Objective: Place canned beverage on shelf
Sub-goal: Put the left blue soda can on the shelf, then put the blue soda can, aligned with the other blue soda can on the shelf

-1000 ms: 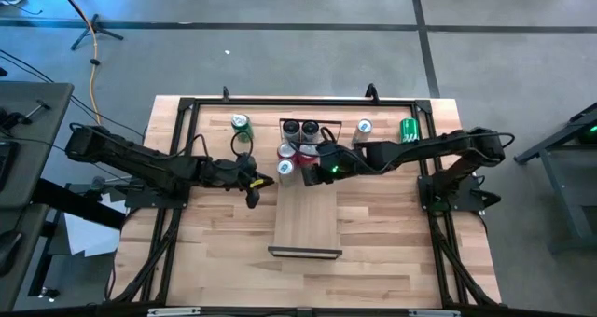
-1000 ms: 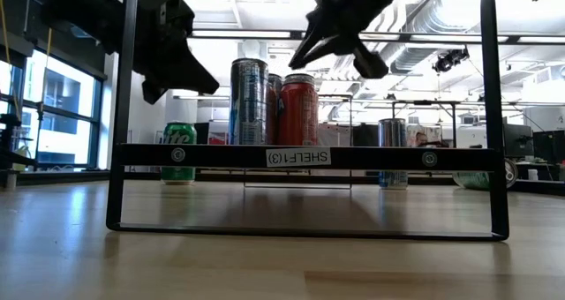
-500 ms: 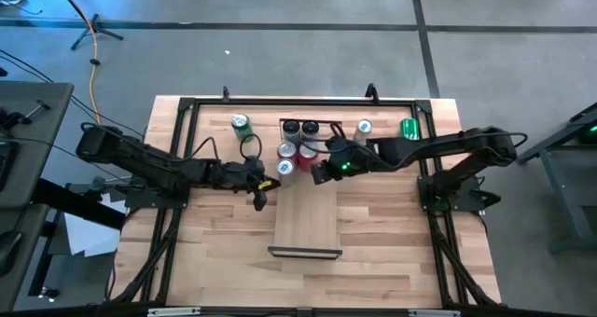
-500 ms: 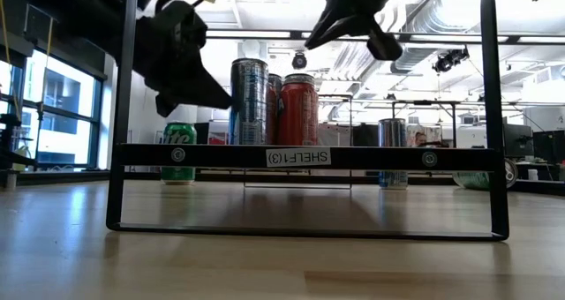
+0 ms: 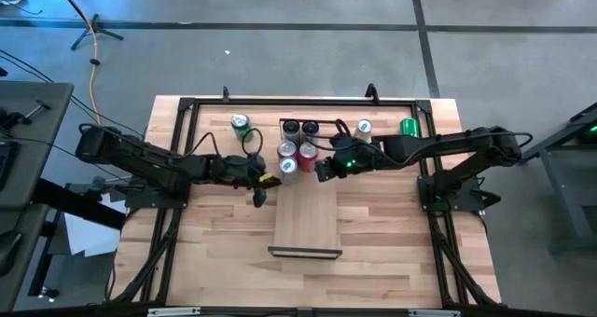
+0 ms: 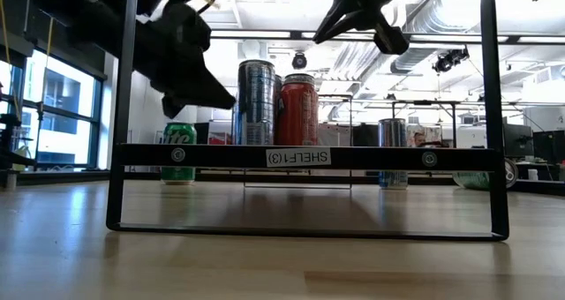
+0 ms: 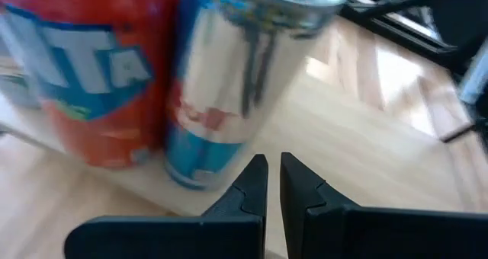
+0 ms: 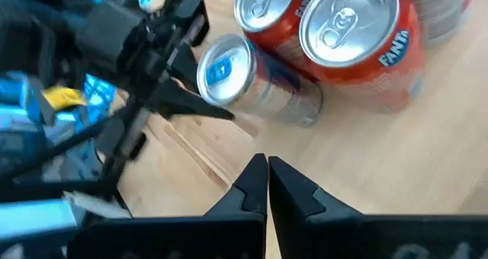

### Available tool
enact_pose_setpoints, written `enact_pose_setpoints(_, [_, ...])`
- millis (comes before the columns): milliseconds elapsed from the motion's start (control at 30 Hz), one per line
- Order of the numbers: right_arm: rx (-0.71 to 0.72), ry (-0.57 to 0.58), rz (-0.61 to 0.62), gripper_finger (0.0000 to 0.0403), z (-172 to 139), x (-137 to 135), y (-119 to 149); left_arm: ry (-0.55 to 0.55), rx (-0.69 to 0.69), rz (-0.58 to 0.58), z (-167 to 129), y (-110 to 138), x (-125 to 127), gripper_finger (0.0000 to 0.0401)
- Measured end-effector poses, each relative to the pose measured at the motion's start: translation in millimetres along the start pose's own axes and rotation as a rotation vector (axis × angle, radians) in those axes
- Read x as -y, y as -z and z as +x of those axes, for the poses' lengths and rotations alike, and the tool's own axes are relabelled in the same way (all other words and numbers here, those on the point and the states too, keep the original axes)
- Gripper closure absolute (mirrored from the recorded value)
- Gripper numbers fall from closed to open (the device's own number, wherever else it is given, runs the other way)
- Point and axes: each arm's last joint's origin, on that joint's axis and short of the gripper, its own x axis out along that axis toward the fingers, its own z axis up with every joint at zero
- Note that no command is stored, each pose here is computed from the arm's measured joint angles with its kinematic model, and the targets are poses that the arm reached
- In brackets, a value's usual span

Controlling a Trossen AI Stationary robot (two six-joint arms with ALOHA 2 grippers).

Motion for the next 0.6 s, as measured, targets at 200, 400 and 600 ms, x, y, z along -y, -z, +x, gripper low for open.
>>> enact_pose_setpoints(200, [-0.092,0.057,-0.083,0.0403,-12,7,6,0.007,-0.048,0.008,-29,-4,2,0.0401])
enact_pose_setpoints(400, [-0.132,0.124,-0.146,0.0403,-25,12,16,-0.029,0.126,-0.006,-71,-23,1,0.0401])
enact_pose_setpoints(600, [-0.132,0.098,-0.098,0.0403,7,5,26,-0.143,0.333,-0.01,-103,-38,-5,0.0401])
